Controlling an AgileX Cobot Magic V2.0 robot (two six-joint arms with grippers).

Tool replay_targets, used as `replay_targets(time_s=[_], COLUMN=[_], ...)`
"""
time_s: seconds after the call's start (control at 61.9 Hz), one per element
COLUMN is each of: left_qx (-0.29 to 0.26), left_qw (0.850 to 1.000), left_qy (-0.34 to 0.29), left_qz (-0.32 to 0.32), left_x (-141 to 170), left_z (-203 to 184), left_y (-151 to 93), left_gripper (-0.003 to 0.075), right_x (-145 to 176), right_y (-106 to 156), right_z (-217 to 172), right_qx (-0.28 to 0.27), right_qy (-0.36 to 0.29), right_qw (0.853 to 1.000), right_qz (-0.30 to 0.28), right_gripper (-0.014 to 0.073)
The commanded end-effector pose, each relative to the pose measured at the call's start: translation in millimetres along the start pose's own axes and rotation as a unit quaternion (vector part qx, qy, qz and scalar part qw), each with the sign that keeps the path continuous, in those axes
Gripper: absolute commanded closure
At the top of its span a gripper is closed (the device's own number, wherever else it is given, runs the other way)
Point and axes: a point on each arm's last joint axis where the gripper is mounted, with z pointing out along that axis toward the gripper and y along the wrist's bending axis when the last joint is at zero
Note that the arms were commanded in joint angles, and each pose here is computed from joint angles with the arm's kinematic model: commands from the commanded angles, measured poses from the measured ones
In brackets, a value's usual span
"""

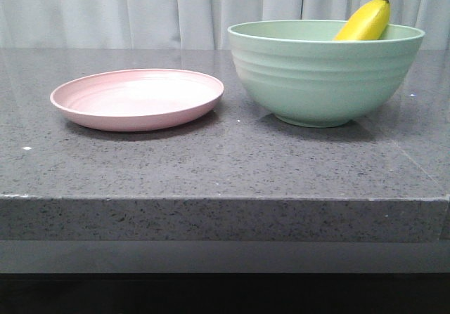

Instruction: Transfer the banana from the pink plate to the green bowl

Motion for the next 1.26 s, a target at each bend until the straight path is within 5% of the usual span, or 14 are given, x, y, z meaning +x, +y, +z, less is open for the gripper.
replay_targets(time_s=[0.0,1.244], left_qx=[0.002,0.002], left_qw=[0.999,0.999], left_qy=[-0.044,-0.043], left_qz=[-0.007,-0.007], left_x=[-6.7,-6.6], left_z=[-2.2,-2.0], left_y=[-0.2,-0.2], left_gripper=[0.0741,0.0741], right_x=[-10.0,-8.5], right_y=[-0.9,-0.8], right_z=[-2.7,-2.6], right_qx=[0.005,0.005], right_qy=[-0.062,-0.055], right_qw=[0.998,0.998], right_qz=[0.003,0.002], right_gripper=[0.0663,0.0663])
